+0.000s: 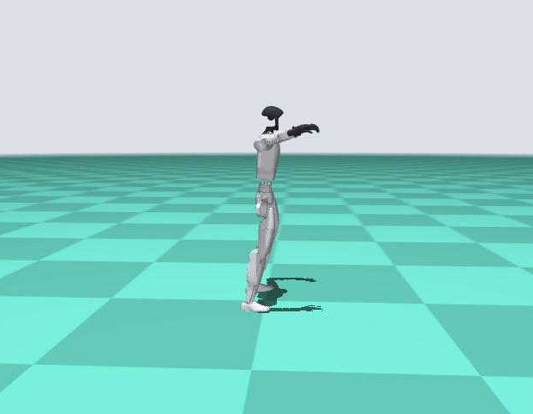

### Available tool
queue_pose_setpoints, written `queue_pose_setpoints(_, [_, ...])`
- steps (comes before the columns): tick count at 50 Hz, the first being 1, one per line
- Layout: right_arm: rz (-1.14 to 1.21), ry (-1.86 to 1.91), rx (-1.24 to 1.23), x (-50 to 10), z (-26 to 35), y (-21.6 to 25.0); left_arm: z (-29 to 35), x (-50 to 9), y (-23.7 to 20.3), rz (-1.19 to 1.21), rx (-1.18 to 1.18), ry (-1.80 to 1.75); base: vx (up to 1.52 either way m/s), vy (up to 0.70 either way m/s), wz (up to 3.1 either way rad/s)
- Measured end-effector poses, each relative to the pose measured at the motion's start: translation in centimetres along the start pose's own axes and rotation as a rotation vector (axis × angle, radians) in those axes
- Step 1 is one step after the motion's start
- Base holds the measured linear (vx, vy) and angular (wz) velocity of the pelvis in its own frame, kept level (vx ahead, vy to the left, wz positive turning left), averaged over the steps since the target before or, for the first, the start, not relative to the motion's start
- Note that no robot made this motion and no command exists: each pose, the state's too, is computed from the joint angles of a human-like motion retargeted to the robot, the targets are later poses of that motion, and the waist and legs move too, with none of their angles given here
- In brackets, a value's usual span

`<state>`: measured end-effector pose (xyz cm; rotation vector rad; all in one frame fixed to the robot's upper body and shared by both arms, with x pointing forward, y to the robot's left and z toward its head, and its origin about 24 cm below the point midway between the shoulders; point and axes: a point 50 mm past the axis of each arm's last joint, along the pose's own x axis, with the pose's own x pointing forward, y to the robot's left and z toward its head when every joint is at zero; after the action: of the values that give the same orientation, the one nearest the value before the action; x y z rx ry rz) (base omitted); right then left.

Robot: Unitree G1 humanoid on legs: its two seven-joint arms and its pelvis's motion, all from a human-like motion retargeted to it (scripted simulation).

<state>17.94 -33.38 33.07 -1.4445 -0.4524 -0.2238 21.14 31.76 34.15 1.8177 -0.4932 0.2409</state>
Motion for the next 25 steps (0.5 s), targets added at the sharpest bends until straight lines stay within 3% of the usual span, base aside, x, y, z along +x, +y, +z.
queue_pose_setpoints(25, [-0.024,0.002,0.024,0.2,-0.2,0.2,-1.1,-1.7,1.0,0.007,0.02,0.062,0.0,0.0,0.0])
